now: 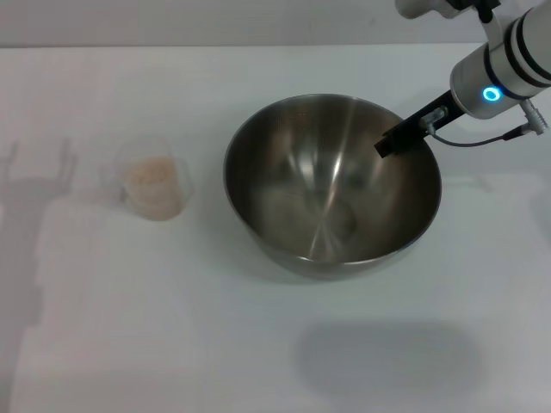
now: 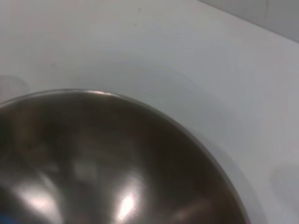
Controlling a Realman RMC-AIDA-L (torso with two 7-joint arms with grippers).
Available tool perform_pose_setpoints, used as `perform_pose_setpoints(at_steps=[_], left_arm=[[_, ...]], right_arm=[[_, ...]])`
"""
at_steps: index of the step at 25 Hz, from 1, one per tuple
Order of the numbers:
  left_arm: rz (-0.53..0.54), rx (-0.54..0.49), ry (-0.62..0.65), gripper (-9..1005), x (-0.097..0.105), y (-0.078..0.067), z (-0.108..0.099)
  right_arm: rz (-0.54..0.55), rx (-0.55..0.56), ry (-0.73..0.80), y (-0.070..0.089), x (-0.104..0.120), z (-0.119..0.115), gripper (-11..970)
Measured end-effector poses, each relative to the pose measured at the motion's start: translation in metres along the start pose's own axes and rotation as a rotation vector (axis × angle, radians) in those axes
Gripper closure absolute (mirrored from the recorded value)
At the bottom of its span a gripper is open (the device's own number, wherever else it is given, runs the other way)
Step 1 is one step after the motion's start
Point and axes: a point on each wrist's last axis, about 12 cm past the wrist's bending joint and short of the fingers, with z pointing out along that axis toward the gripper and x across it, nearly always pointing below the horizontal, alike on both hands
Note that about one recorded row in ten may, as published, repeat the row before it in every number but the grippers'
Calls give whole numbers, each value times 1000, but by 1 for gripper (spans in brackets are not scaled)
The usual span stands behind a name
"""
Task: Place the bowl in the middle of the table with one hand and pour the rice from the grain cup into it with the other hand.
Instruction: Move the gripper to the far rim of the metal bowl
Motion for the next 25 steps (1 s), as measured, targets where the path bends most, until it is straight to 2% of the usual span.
perform_pose_setpoints(at_steps=[6,14,25], left_arm=[[1,-3,-3,306,-1,1,-2],[2,-5,-14,308,-2,1,-4],[1,-9,-13,312,-2,2,-6]], right_arm=[[12,-26,-33,1,-3,-1,914],[25,-43,-54,0,-3,-2,924],[27,-96,-154,1,-6,-19,927]])
